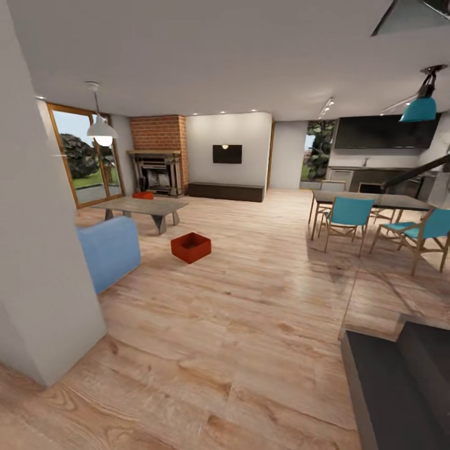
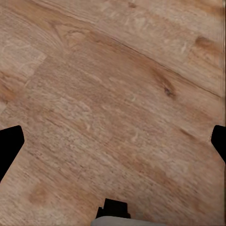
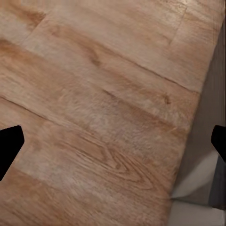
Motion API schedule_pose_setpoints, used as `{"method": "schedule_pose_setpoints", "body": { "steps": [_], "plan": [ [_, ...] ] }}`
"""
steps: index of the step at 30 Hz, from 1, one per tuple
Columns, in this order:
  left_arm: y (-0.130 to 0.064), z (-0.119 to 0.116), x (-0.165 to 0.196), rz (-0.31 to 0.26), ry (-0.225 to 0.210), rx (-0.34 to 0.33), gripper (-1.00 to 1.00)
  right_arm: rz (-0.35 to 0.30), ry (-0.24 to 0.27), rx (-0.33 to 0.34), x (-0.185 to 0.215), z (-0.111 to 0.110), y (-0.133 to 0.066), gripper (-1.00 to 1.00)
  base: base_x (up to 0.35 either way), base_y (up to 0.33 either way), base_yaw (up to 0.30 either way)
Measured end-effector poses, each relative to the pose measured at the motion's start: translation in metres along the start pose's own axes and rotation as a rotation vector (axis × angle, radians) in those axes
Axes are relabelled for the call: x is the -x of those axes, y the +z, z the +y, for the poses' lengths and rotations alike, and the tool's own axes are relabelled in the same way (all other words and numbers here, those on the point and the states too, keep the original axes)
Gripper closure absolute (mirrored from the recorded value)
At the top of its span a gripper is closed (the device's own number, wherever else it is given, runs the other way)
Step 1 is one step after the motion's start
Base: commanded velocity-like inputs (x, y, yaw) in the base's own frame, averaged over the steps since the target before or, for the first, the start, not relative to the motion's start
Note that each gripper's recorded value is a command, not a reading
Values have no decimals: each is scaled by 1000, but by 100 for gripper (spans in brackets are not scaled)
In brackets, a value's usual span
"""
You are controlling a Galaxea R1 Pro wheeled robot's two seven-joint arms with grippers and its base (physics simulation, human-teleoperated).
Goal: Move the two storage containers from the living room to the garage. In the garage, place one container on the floor and stack the other container on top of it (either order is fine).
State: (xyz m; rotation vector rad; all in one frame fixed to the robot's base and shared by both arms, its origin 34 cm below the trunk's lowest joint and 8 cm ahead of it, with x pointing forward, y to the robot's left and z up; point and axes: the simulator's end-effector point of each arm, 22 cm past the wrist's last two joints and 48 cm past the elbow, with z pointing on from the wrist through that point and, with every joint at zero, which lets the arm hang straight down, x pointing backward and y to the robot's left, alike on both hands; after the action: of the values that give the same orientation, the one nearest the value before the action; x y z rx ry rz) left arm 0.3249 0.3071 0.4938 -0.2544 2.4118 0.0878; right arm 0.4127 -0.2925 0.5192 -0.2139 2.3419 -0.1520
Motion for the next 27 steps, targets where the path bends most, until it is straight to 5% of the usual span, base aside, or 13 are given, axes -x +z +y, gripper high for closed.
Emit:
{"method": "schedule_pose_setpoints", "body": {
  "steps": [9,27],
  "plan": [
    [0,0,0,0,0,0,-100,0,0,0,0,0,0,-100,328,0,-206],
    [0,2,0,-1,1,2,-100,0,-1,1,0,0,0,-100,329,0,-10]
  ]
}}
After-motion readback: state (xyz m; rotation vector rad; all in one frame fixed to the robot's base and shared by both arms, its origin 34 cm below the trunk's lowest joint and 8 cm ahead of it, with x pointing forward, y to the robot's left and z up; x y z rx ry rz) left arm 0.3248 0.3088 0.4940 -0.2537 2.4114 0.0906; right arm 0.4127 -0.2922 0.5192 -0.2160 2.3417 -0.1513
